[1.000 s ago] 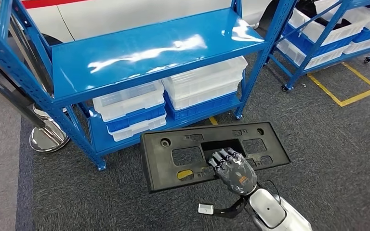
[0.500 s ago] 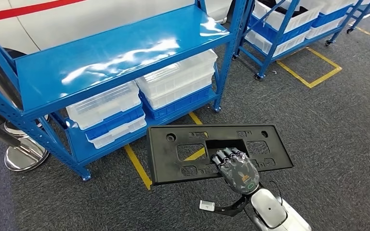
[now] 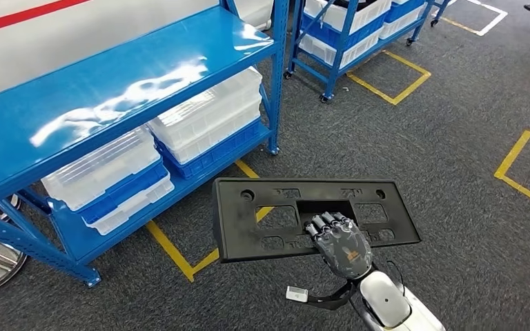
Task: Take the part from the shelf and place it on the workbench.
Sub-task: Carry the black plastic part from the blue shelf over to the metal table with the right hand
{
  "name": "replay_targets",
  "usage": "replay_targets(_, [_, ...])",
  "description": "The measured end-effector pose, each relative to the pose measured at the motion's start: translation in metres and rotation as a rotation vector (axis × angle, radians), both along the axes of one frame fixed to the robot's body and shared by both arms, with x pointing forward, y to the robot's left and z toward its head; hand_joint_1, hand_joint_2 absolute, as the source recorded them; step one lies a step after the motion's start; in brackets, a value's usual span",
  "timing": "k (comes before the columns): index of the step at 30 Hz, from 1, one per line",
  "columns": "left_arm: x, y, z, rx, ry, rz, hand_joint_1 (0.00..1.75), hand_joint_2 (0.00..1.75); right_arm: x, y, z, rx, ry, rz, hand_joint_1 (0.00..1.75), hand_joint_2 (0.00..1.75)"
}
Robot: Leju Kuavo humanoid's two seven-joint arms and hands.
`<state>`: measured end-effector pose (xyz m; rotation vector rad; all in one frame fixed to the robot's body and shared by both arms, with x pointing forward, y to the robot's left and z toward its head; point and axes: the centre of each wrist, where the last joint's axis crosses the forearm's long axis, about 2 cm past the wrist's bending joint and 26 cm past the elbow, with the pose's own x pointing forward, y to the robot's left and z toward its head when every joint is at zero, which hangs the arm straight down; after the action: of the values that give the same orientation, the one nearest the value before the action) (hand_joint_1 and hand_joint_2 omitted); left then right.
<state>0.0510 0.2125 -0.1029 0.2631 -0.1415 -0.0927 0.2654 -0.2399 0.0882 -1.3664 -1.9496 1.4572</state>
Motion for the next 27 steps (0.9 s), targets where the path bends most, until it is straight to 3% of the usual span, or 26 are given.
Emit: replay_targets(27, [-0.002,0.010,-0.002,0.023,0.004,-0.060,0.00,1.75,-0.016,-0.017,0.005,0.049,-0.023,-0.091,1.75,1.75])
